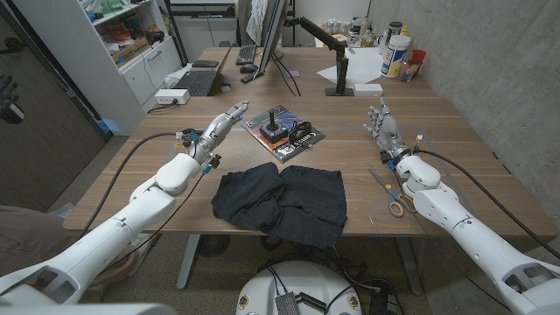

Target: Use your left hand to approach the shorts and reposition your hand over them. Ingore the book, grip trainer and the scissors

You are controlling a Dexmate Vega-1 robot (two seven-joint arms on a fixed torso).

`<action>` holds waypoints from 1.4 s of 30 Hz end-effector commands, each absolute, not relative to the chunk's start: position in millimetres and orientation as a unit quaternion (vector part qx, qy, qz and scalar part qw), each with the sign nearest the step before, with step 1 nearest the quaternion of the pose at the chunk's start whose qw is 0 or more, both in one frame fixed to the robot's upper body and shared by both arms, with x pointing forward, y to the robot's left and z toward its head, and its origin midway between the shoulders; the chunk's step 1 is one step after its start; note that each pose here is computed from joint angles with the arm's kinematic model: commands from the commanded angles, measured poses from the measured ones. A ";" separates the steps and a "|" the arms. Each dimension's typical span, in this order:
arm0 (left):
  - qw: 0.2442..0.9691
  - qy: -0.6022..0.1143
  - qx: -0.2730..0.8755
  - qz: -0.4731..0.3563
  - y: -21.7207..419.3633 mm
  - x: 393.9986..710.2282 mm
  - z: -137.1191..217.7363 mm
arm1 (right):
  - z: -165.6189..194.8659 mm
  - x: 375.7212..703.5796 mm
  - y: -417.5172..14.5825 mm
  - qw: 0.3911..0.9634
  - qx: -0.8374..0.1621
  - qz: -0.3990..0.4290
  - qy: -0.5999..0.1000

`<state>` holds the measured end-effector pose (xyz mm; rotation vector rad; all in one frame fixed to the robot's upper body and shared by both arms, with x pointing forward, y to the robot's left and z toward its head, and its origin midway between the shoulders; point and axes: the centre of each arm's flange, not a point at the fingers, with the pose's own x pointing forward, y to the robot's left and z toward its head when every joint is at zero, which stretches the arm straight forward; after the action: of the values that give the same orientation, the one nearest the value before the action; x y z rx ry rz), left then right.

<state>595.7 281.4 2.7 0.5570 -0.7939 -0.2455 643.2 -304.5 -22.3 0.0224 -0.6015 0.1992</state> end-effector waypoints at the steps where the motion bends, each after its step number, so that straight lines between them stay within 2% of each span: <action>1: 0.845 -0.406 0.324 -0.126 276.3 586.3 14.4 | -22.4 641.3 -303.4 0.950 0.010 0.095 -0.297; 24: 0.781 -0.467 0.391 -0.135 259.2 571.3 28.9 | -23.1 639.1 -312.3 0.951 0.014 0.082 -0.298; 42: 0.753 -0.477 0.428 -0.145 250.1 569.1 30.4 | -23.8 640.6 -312.6 0.951 0.010 0.082 -0.298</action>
<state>570.9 255.1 28.6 0.8764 -1.0167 -0.2999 639.9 -311.7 -22.9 0.0210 -0.6082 0.1691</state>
